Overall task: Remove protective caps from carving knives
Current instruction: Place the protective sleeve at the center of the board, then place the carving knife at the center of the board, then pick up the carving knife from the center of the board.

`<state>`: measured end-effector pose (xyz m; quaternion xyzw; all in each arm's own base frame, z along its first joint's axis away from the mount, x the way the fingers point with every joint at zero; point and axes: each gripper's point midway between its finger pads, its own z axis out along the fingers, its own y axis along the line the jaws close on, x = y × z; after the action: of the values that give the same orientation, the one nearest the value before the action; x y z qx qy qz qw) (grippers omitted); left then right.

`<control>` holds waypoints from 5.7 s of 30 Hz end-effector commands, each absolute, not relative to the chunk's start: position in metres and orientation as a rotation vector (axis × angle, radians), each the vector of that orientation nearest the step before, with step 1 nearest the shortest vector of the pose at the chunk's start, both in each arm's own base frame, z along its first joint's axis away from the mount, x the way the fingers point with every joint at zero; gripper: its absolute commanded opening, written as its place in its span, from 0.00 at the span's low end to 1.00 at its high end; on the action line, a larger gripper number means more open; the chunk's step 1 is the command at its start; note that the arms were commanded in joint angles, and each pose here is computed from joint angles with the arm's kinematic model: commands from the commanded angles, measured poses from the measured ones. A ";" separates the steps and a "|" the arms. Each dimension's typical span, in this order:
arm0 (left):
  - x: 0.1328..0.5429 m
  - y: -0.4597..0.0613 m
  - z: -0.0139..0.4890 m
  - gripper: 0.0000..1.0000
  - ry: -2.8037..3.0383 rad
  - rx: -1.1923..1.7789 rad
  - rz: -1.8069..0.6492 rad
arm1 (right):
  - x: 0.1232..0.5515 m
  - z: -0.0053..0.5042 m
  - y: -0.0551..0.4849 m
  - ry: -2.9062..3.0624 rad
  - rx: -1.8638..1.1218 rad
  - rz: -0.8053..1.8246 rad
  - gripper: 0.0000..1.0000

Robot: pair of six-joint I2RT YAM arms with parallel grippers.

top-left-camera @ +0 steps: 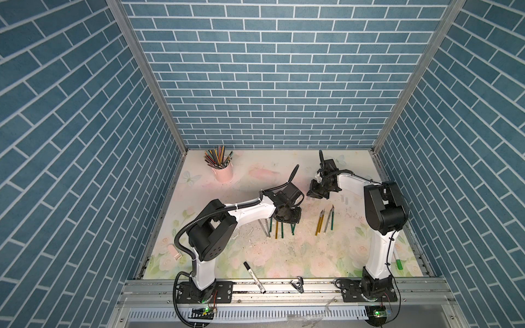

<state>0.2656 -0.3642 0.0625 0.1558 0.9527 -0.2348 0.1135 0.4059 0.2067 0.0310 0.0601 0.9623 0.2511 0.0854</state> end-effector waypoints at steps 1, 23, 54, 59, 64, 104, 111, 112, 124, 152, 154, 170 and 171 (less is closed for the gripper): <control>0.271 -0.364 0.074 0.00 2.768 0.451 -0.678 | 0.410 0.033 0.206 2.873 0.146 0.703 0.11; 0.272 -0.364 0.075 0.00 2.767 0.449 -0.679 | 0.406 0.055 0.206 2.864 0.092 0.690 0.48; 0.284 -0.369 0.076 0.00 2.781 0.340 -0.599 | 0.364 0.146 0.162 2.607 0.161 0.818 0.96; 0.282 -0.378 0.074 0.00 2.775 0.288 -0.551 | 0.353 0.146 0.137 2.589 0.226 0.801 0.96; 0.282 -0.389 0.068 0.00 2.784 0.244 -0.540 | 0.342 0.140 0.123 2.591 0.247 0.773 0.98; 0.282 -0.419 0.031 0.18 2.872 0.132 -0.441 | 0.313 0.130 0.097 2.635 0.196 0.678 0.98; 0.287 -0.416 0.056 0.32 2.819 0.168 -0.435 | 0.316 0.131 0.097 2.635 0.194 0.673 0.98; 0.289 -0.413 0.060 0.36 2.810 0.171 -0.424 | 0.317 0.132 0.097 2.631 0.196 0.670 0.98; 0.289 -0.367 0.088 0.99 2.771 0.132 -0.285 | 0.332 0.142 0.102 2.597 0.178 0.705 0.98; 0.280 -0.340 0.039 0.52 2.905 0.076 -0.066 | 0.342 0.128 0.104 2.611 0.234 0.723 0.97; 0.280 -0.341 0.035 0.51 2.912 0.079 -0.067 | 0.341 0.127 0.103 2.613 0.237 0.720 0.97; 0.278 -0.343 0.013 0.37 2.955 0.094 -0.027 | 0.341 0.124 0.102 2.615 0.238 0.720 0.96; 0.278 -0.343 0.011 0.36 2.956 0.096 -0.021 | 0.341 0.125 0.103 2.614 0.234 0.720 0.96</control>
<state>0.2764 -0.3486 0.0197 0.0349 0.9943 -0.0270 0.0975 0.3426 0.1038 0.1292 0.0800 0.9388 0.2578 0.2140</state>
